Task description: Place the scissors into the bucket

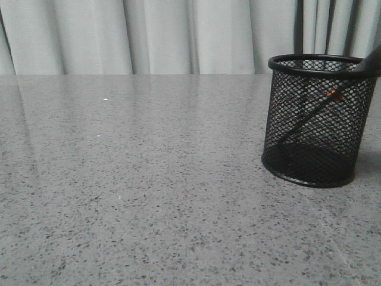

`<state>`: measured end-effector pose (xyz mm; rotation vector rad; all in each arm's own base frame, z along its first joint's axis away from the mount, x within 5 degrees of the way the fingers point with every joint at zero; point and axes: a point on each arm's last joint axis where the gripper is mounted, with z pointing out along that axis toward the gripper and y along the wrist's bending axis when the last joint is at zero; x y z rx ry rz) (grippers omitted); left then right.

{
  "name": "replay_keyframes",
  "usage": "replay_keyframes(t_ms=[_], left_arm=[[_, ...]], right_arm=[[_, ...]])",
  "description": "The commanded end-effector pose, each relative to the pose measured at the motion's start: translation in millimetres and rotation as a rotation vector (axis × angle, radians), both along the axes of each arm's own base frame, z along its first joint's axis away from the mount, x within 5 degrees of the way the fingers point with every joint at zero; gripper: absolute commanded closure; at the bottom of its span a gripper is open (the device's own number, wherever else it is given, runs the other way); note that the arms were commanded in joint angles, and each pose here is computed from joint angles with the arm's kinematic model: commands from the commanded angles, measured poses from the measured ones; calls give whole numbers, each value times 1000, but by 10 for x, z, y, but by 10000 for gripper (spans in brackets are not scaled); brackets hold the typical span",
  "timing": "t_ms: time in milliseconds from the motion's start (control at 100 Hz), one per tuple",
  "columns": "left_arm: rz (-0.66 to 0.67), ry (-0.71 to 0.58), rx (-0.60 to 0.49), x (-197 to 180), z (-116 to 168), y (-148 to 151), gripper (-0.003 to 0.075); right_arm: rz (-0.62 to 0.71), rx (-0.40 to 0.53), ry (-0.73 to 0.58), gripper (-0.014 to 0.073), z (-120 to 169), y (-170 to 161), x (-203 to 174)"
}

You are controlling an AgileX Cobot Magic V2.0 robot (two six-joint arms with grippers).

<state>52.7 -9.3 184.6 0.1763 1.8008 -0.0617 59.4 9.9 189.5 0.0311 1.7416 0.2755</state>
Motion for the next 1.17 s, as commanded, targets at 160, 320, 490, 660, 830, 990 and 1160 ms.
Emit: replay_keyframes(t_ms=[160,320,490,660,830,990,1160], left_arm=[[15,-66,-21,7,-19,9,741],[15,-66,-21,7,-19,9,741],[15,-66,-21,7,-19,9,741],[15,-66,-21,7,-19,9,741],[15,-66,-21,7,-19,9,741],[15,-66,-21,7,-19,9,741],[15,-66,-21,7,-19,9,741]], right_arm=[[-13,-17,141,668,-164,-11,-14],[-13,-12,112,668,-147,-13,-29],[-17,0,45,668,-109,-22,-65],[-85,2,43,668,-109,-58,-63],[-127,3,43,668,-109,-80,-62],[-137,3,43,668,-109,-86,-62],[-137,2,43,668,-109,-86,-62]])
